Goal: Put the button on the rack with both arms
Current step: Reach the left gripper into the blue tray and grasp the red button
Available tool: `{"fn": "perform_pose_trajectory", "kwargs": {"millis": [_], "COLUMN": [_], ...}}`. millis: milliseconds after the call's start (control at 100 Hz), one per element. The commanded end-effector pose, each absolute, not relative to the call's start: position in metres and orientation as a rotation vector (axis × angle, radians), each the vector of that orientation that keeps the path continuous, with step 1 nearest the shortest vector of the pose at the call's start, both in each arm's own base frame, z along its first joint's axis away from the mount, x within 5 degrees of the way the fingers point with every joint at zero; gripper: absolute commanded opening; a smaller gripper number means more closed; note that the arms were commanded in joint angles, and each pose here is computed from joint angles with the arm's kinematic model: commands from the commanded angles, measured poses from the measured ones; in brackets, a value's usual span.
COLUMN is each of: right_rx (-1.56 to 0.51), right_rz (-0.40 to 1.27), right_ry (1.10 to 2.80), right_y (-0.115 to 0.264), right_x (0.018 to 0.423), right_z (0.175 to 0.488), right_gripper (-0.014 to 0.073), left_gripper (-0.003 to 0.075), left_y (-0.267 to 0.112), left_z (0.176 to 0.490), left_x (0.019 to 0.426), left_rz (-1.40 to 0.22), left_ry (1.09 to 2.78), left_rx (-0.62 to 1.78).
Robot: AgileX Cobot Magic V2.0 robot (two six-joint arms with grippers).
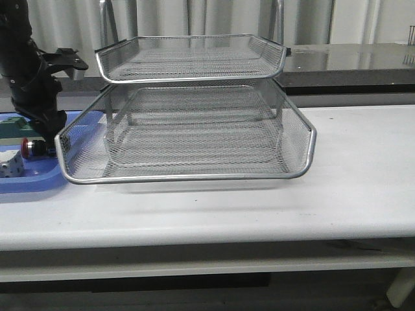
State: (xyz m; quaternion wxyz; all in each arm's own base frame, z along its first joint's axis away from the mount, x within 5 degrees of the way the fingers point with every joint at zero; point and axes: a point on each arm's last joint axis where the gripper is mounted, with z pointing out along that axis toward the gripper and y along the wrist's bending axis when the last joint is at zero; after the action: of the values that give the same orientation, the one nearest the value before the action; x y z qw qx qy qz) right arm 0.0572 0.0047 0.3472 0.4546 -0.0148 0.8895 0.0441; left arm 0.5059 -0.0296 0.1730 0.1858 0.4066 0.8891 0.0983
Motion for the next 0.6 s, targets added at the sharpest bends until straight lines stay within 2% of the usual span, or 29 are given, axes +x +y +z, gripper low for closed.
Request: {"fn": "perform_pose_trajectory", "kwargs": {"millis": [0, 270, 590], "right_rx": [-0.038, -0.038, -0.038], "right_rz": [0.111, 0.111, 0.111], "right_ry": [2.109, 2.109, 2.109], "right_y": [0.004, 0.004, 0.004], "right_x": [0.059, 0.059, 0.059], "right_z": [0.36, 0.36, 0.36], "right_gripper": [-0.0071, -0.0071, -0.0071], "left_gripper": [0.0466, 0.0466, 0.044], "left_y": [-0.024, -0.026, -0.026], "left_z": [0.211, 0.186, 0.181], "left_x": [0.509, 0.513, 0.513], "left_rz": [0.327, 0.286, 0.278], "left_ry": [2.402, 2.444, 2.456], "left_rx": [1.084, 1.091, 1.095]}}
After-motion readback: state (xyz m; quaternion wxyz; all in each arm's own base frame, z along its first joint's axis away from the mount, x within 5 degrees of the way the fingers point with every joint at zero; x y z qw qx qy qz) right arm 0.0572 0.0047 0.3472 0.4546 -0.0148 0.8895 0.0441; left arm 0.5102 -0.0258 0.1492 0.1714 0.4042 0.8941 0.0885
